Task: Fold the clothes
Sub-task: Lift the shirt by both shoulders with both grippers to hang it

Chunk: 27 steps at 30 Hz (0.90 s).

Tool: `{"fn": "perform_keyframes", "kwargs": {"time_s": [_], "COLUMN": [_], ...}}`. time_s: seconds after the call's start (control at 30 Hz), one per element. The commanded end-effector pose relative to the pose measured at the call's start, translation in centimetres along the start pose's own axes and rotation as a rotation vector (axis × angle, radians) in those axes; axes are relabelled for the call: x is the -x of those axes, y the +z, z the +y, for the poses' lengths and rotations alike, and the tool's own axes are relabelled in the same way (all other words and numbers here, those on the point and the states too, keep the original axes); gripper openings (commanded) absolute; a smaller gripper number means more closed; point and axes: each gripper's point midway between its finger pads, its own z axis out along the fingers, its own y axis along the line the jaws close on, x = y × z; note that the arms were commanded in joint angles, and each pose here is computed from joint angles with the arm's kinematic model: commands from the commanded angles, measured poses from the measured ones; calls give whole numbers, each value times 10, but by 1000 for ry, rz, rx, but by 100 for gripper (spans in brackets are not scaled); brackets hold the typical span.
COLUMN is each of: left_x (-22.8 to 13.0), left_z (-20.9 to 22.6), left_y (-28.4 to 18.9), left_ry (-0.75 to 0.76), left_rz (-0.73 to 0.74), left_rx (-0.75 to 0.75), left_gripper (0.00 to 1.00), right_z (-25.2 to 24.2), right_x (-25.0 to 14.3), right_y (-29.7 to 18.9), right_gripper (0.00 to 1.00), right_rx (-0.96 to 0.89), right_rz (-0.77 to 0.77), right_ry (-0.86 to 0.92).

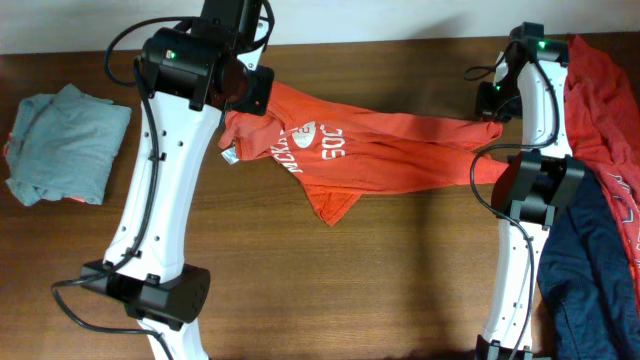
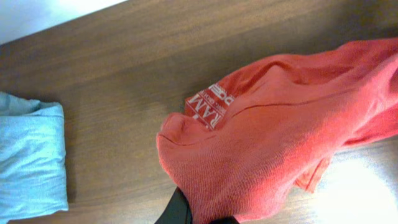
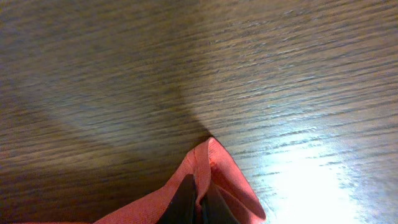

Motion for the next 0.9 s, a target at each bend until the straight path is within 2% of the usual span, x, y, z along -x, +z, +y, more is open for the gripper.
{"fn": "perform_keyframes", "kwargs": {"time_s": [0.0, 0.17, 0.37, 0.63, 0.87], "left_x": [4, 11, 24, 51, 57], "left_z": [12, 37, 80, 126, 132], "left_y": [0, 1, -19, -87, -165], "left_ry": [-29, -72, -155, -252, -279], "left_rz": [-19, -49, -131, -353, -550], "left_rx": [28, 83, 147, 205, 218], "left_gripper": [1, 1, 1, 1, 1], "right_z": [-3, -1, 3, 12, 11], "right_x": [18, 32, 29, 5, -48], "right_y": [-31, -105, -198, -329, -446], "right_gripper": [4, 4, 4, 4, 4], "right_rx": [0, 2, 16, 40, 38], "right_rz": [-91, -238, -405, -655, -898], "right_ry": [8, 3, 2, -11, -15]}}
